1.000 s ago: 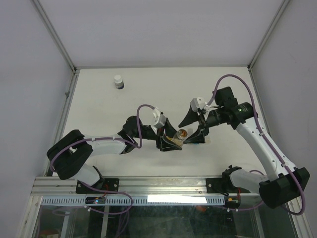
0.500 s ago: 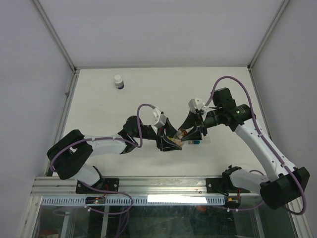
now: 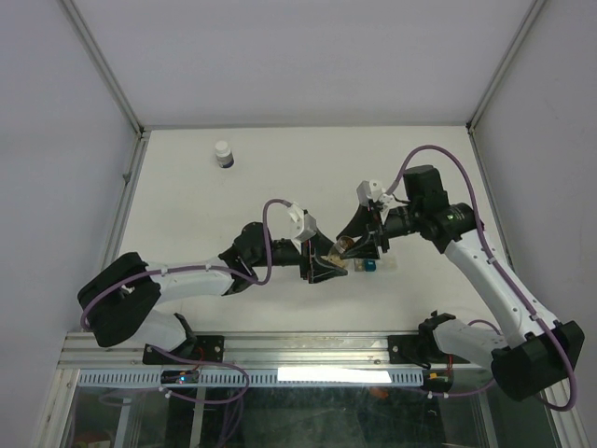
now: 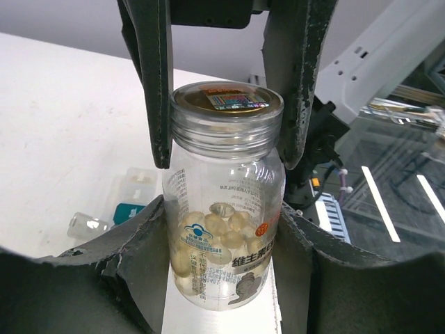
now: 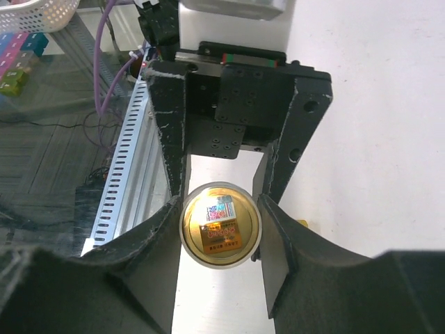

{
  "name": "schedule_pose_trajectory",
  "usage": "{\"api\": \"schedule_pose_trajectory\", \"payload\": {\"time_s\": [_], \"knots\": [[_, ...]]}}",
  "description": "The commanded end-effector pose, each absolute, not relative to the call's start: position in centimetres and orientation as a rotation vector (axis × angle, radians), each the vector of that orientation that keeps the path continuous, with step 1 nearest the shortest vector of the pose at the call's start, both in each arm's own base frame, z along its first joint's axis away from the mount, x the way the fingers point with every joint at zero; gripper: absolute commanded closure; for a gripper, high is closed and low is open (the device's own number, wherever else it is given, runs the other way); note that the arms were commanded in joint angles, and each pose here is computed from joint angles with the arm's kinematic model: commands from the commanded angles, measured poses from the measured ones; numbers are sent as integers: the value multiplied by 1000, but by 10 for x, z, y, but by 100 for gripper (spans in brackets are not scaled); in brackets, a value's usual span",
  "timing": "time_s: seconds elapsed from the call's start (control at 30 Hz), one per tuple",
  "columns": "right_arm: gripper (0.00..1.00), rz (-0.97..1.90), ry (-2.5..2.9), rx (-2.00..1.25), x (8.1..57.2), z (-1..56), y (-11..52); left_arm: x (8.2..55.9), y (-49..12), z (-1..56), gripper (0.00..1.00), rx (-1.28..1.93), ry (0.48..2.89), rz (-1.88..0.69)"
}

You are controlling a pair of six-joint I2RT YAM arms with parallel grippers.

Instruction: Sort the pills into containers

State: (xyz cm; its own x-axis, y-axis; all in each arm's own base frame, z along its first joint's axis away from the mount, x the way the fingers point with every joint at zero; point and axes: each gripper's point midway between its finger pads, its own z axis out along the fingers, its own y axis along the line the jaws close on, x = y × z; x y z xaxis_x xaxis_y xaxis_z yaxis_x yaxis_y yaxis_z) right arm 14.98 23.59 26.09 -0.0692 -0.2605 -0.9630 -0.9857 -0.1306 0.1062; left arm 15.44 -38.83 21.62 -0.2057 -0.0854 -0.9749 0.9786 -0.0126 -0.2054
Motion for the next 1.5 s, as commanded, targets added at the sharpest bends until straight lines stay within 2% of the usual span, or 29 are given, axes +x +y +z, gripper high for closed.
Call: {"api": "schedule_pose_trajectory", "payload": {"time_s": [0.0, 0.43, 0.57, 0.73, 0.87, 0.93, 1.23, 1.47], "knots": [[90, 1293, 1458, -1424, 144, 260, 235, 217, -379, 254, 100, 745, 1301, -1136], [95, 1283, 1467, -1378, 149, 259, 230, 210, -379, 266, 100, 735, 1256, -1161], [95, 1290, 1454, -1362, 149, 262, 228, 203, -382, 268, 87, 766, 1232, -1198], [96, 1288, 1448, -1337, 151, 265, 225, 189, -380, 272, 48, 797, 1173, -1259], [96, 1286, 1438, -1312, 152, 268, 221, 184, -374, 274, 9, 779, 1136, -1290], [96, 1284, 1430, -1300, 152, 270, 219, 185, -372, 274, 1, 773, 1136, -1292], [95, 1149, 1475, -1189, 175, 277, 202, 197, -347, 268, 1, 669, 1201, -1267], [95, 804, 1706, -1035, 263, 266, 181, 222, -307, 239, 1, 496, 1386, -1172]]}}
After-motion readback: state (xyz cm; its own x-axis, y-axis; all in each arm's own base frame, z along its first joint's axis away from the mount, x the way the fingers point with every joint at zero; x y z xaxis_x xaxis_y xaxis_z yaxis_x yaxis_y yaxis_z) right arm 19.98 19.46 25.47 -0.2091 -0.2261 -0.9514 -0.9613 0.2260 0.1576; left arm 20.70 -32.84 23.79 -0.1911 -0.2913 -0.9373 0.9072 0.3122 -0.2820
